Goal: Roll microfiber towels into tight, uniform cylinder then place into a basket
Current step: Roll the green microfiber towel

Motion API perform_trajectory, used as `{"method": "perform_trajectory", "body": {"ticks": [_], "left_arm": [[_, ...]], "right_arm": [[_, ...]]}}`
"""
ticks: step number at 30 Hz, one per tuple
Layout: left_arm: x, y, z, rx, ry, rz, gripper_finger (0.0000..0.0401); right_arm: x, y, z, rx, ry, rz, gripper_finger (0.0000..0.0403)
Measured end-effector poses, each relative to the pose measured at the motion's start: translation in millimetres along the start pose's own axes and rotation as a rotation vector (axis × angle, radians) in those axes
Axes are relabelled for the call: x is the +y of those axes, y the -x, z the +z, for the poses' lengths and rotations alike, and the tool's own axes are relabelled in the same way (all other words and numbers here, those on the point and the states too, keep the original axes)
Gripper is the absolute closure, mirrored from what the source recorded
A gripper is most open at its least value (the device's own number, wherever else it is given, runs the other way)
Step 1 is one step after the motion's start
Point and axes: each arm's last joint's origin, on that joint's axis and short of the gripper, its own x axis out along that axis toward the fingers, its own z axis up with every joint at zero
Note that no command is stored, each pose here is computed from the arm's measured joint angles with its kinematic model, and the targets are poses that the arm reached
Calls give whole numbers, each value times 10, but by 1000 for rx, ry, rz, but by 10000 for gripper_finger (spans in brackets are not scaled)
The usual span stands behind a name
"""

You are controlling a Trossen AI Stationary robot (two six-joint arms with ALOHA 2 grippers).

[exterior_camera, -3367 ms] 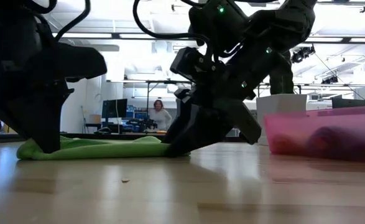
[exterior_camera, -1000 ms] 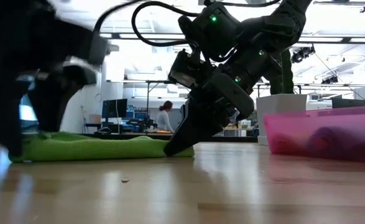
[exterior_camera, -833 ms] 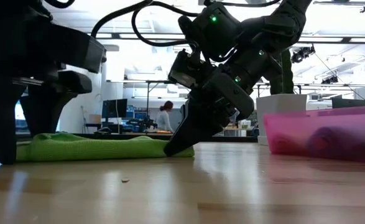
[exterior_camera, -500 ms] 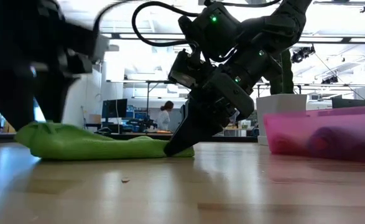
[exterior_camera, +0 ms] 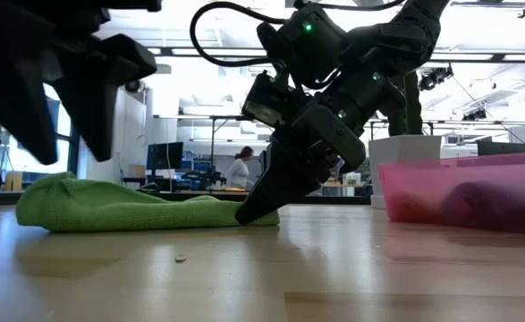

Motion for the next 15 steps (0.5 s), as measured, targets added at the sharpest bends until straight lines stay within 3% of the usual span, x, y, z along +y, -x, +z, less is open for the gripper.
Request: {"method": "perform_trajectory", "body": {"ticks": [8,15], "left_arm": [[45,-143,-67,-24,5,23,201],[142,-299,-272,69,42,73,201]], "right_arm": [[0,0,2,0,0,0,400],[0,0,2,0,1,0,400]]}}
